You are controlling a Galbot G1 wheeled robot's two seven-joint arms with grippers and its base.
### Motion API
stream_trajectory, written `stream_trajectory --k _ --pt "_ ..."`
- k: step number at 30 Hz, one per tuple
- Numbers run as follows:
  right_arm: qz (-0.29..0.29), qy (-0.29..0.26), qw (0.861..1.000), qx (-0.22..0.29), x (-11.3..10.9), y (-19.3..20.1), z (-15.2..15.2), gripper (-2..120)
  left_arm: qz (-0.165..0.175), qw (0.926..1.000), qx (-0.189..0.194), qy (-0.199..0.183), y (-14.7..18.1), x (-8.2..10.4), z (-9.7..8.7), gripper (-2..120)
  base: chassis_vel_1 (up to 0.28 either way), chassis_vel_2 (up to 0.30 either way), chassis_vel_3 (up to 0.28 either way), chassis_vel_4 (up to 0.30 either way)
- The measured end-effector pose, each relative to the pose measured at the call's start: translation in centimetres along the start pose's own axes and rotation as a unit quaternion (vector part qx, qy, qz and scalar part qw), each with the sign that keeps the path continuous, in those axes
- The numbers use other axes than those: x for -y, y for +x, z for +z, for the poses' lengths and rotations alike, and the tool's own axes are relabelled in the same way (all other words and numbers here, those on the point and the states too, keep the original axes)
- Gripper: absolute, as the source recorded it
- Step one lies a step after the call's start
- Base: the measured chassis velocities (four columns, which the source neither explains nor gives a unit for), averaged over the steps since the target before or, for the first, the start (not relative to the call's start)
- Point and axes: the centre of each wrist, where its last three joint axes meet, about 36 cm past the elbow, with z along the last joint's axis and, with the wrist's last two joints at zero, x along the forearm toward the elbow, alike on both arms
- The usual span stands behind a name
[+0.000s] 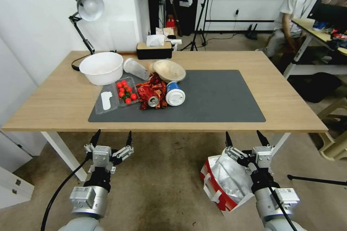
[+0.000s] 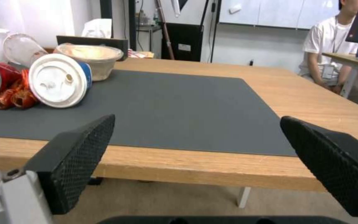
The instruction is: Pick up the food delivery bag from the floor and place it on the table.
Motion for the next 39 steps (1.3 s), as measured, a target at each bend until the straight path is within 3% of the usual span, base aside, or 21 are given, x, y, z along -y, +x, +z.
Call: stream_trajectory --k 18,25,29,33,39 --pt "-0.004 0.000 1.000 -0.010 0.1 -0.1 -0.1 100 0.004 0.9998 -0.011 0.016 -0.5 0.0 -0.3 100 0.000 0.000 0.000 0.000" --pt "-0.037 0.001 0.997 -0.073 1.0 -0.7 -1.0 100 0.024 0.9961 -0.050 0.069 -2.2 0.1 -1.7 100 0.000 0.000 0.000 0.000" --pt "-0.063 0.001 0.990 -0.124 1.7 -1.2 -1.8 100 0.049 0.9895 -0.086 0.105 -3.4 0.3 -2.9 100 0.000 0.000 0.000 0.000" --pt "-0.071 -0.011 0.991 -0.109 2.8 -1.5 -3.6 100 0.080 0.9805 -0.123 0.131 -4.5 0.4 -4.1 100 0.000 0.000 0.000 0.000" --pt "-0.068 -0.013 0.993 -0.098 3.6 -1.5 -4.3 100 0.046 0.9837 -0.085 0.152 -3.7 -0.4 -5.4 100 0.000 0.000 0.000 0.000"
